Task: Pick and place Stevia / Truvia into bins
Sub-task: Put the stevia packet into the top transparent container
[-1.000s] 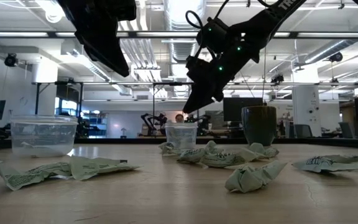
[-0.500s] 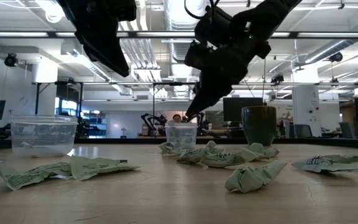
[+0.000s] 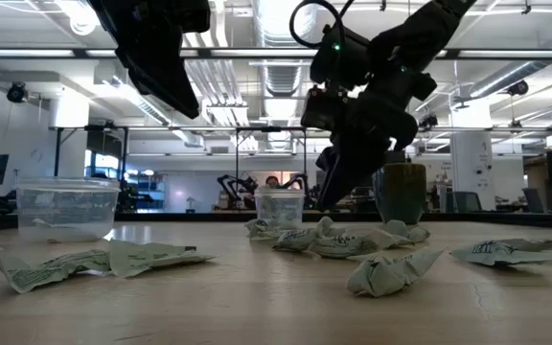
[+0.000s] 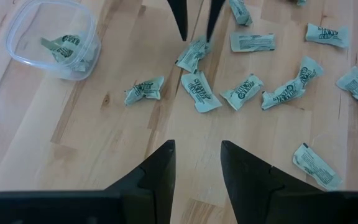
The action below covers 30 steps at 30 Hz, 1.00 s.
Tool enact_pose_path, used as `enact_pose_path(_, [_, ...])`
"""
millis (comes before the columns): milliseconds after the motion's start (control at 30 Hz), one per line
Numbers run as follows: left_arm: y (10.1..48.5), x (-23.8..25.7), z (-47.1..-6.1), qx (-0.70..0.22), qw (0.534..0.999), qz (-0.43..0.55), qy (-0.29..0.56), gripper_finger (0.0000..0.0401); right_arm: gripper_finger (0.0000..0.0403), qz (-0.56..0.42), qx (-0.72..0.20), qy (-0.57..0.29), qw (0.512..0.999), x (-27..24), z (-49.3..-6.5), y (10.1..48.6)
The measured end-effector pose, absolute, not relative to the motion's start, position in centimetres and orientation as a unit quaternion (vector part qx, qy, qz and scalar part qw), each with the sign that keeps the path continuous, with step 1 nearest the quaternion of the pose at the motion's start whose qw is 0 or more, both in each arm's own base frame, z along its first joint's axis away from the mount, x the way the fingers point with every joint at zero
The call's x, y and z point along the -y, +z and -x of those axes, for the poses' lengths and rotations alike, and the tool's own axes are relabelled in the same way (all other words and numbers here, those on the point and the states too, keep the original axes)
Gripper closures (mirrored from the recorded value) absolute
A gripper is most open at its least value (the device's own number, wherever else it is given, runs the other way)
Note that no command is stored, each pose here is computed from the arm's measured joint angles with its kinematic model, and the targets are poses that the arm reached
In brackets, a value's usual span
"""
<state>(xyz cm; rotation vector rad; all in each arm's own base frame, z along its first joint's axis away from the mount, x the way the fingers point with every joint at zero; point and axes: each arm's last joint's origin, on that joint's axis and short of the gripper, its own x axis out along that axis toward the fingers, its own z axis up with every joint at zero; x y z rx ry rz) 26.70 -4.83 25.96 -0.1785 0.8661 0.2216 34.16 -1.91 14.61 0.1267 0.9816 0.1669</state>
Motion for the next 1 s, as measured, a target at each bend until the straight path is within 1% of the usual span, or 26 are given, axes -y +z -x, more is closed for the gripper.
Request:
enact_pose_path(200, [25.9,4.8,-26.7,-0.418,0.898,0.086,0.107,0.0289,0.0228,-0.057,-0.473,0.082,0.875,1.7,-34.0,14.4])
enact_pose_path(367, [26.0,4.8,-26.7,-0.418,0.898,0.086,0.107,0.0289,0.0211,-0.054,-0.474,0.084,0.875,1.6,-33.5,13.7])
enact_pose_path(567, [26.0,4.8,-26.7,-0.418,0.898,0.086,0.108,0.0289,0.0207,-0.053,-0.483,0.073,0.871,1.4,-33.0,13.0])
enact_pose_path(800, [26.0,4.8,-26.7,-0.418,0.898,0.085,0.109,0.0289,0.0207,-0.049,-0.473,0.078,0.876,0.8,-33.1,12.9])
enact_pose_path(1000, [26.0,4.8,-26.7,-0.418,0.898,0.085,0.109,0.0289,0.0208,-0.052,-0.471,0.064,0.878,0.6,-33.2,12.4])
